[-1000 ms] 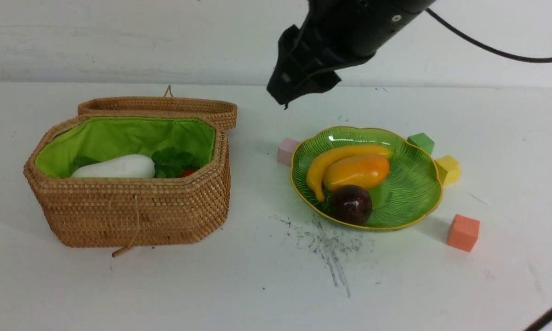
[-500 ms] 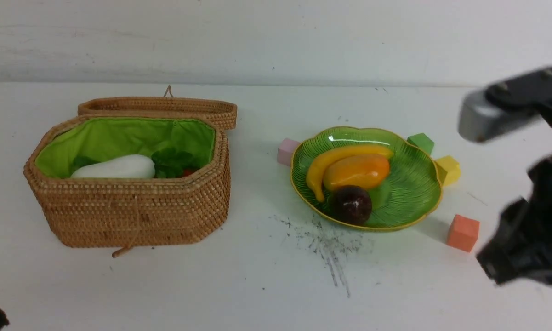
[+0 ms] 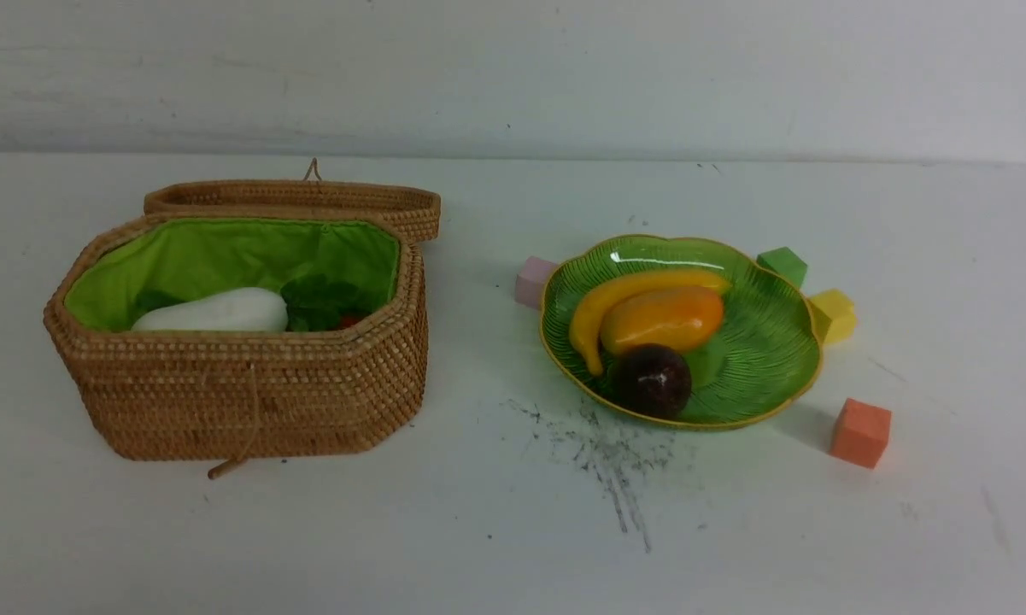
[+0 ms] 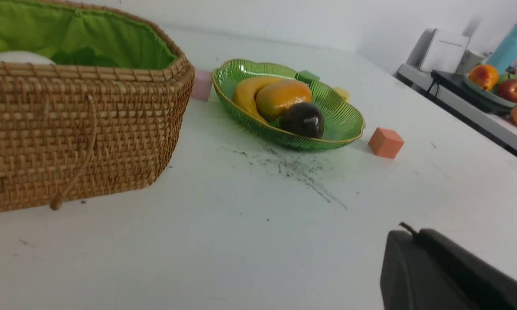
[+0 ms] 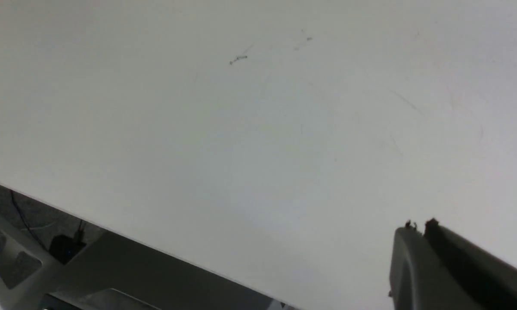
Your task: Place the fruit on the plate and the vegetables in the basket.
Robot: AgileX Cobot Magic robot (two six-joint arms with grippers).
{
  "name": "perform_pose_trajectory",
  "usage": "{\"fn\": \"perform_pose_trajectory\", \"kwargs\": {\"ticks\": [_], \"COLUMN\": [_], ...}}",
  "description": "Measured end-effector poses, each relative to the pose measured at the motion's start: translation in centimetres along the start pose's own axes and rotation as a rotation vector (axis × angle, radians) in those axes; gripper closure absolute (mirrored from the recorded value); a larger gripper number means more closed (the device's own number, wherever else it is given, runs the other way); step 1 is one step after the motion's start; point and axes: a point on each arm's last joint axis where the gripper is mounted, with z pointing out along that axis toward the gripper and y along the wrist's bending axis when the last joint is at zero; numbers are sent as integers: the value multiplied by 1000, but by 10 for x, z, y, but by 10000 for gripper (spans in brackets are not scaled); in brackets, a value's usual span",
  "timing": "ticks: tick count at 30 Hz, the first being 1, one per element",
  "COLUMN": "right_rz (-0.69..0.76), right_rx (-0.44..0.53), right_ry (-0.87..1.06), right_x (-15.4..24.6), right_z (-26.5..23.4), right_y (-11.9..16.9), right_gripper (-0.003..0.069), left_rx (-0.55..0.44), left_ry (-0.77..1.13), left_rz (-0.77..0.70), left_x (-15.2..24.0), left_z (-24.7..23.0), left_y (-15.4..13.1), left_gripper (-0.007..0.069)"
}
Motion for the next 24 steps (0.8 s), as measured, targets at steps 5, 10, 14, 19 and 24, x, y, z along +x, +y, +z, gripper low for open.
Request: {"fn": "perform_pose_trajectory", "kwargs": {"ticks": [5,10,14,19,24], "right_rz": [-3,-4,43,89,197], "right_rx": [-13,-17,11,125,245], "right_ry": [-48,-70,-146,-450,-734], "right_x": [7,13,28,59,100], "right_z": [-11,-15,-24,-17,38], "right_y": [-1,-3,-12,-29,-47], "right_gripper": [617,612,607,606,606], "left_rx": [-17,-24,-24,-25,-25], "left_ry": [40,56,56,57,58], "left_rz": [1,1,1,1,1], "left_x": [8,12,12,12,12], "left_z": [2,3,3,3,3], "left_y": [3,5,5,5,5], "left_gripper": [638,636,633,627,623]}}
